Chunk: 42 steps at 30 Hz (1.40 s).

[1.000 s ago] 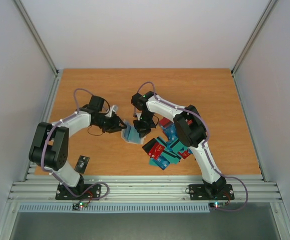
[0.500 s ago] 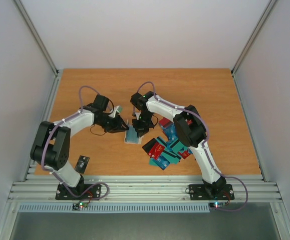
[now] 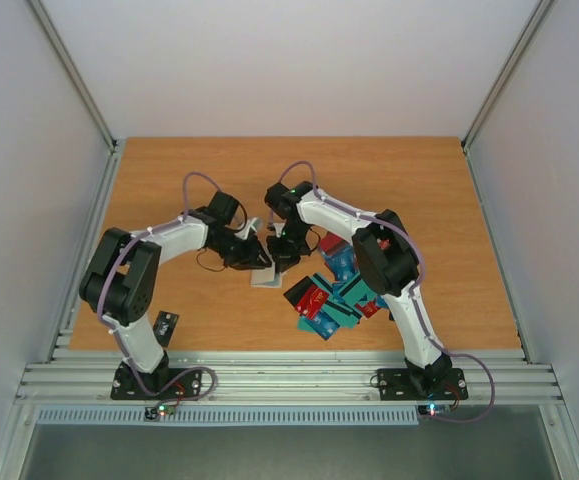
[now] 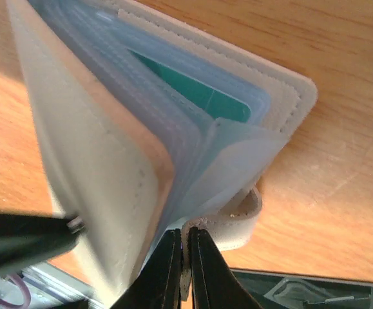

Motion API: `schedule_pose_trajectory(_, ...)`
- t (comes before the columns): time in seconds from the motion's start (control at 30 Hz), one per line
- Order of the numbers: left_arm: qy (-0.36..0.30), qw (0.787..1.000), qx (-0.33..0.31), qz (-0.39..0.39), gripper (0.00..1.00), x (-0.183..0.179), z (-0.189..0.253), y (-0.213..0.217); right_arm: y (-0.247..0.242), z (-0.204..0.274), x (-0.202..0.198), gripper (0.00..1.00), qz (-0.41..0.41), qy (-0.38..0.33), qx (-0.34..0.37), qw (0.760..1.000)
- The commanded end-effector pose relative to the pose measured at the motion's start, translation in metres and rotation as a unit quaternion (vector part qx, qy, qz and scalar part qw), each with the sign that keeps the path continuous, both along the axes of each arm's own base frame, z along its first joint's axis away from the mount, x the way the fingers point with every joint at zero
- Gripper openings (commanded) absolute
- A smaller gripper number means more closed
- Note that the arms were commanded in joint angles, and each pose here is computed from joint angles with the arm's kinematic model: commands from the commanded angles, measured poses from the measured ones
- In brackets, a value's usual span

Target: Put the credit cards into the card holder

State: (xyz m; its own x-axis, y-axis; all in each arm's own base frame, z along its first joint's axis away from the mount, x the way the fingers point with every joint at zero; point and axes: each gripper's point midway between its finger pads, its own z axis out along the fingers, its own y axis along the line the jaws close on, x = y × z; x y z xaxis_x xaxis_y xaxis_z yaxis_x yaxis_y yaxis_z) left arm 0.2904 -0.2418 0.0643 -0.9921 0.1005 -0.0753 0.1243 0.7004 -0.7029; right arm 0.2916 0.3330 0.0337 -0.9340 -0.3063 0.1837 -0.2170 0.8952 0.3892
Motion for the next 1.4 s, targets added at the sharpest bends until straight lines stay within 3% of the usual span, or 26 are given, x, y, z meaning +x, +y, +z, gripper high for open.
schedule_pose_trajectory(0.0, -0.001, 1.0, 0.008, -0.001, 0.23, 0.007, -0.012, -0.005, -0.002, 0.027, 0.002, 0.01, -0.01, -0.014, 0.024, 1.0)
schedule_pose_trajectory(0.4, 0.012, 0.999, 0.024, 0.018, 0.23, 0.01, -0.028, -0.002, -0.019, 0.038, -0.003, 0.01, -0.011, -0.016, 0.024, 1.0)
schedule_pose_trajectory(0.67, -0.001, 0.999, 0.032, 0.028, 0.25, 0.014, -0.009, 0.001, -0.017, 0.029, -0.003, 0.01, -0.027, -0.001, 0.036, 0.999)
schedule_pose_trajectory(1.07, -0.033, 0.996, 0.075, 0.041, 0.37, 0.02, 0.032, 0.025, -0.019, 0.025, -0.002, 0.01, -0.051, 0.012, 0.051, 0.997)
schedule_pose_trajectory(1.37, -0.011, 0.993, 0.118, 0.026, 0.4, 0.017, 0.007, 0.041, -0.016, 0.029, 0.0, 0.01, -0.058, 0.015, 0.062, 0.996)
